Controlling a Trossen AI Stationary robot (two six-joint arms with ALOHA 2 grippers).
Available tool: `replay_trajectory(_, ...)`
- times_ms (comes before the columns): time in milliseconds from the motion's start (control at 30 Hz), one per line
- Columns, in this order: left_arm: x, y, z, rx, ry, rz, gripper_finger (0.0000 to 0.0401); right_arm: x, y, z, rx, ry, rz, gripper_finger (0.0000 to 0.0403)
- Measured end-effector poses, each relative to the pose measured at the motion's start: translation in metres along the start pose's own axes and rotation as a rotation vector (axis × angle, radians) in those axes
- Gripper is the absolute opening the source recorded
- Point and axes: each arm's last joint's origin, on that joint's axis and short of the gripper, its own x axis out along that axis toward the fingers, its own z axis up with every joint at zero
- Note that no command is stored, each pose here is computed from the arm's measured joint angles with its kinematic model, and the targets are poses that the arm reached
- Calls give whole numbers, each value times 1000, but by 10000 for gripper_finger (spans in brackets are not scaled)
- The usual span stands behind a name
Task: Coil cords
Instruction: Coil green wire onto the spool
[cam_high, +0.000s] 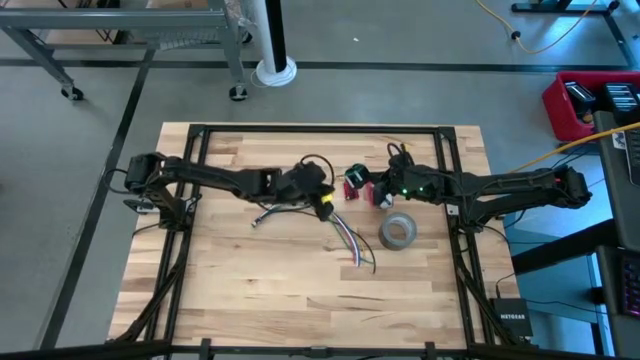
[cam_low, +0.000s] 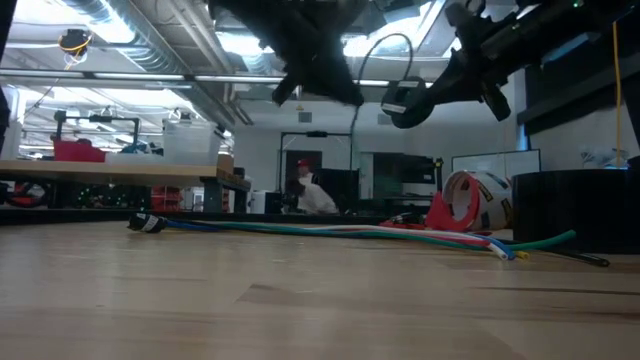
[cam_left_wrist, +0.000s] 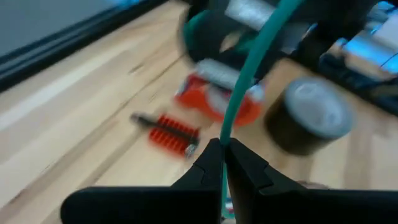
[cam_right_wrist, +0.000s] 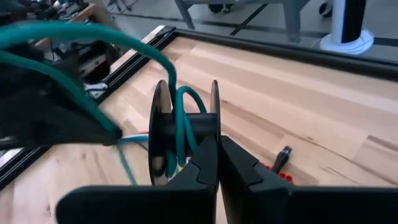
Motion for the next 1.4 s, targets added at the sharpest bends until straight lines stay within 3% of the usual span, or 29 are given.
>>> replay_trajectory(200, -5, -17, 4, 4, -91, -72, 0, 3, 3, 2, 13, -29, 15, 4)
replay_trajectory(700, 16, -43, -41, 12, 44, -104, 0, 12, 15, 13, 87, -185, 102, 4)
replay_trajectory(1033, 23, -36, -49, -24, 108, -60, 0, 9, 24, 21, 124, -220, 257, 4)
replay_trajectory(1233, 24, -29, -52, -30, 159, -10, 0, 9, 25, 20, 122, -197, 291, 4)
replay_trajectory(1400, 27, -31, -42, -39, 71, -57, 0, 9, 24, 20, 126, -191, 286, 4)
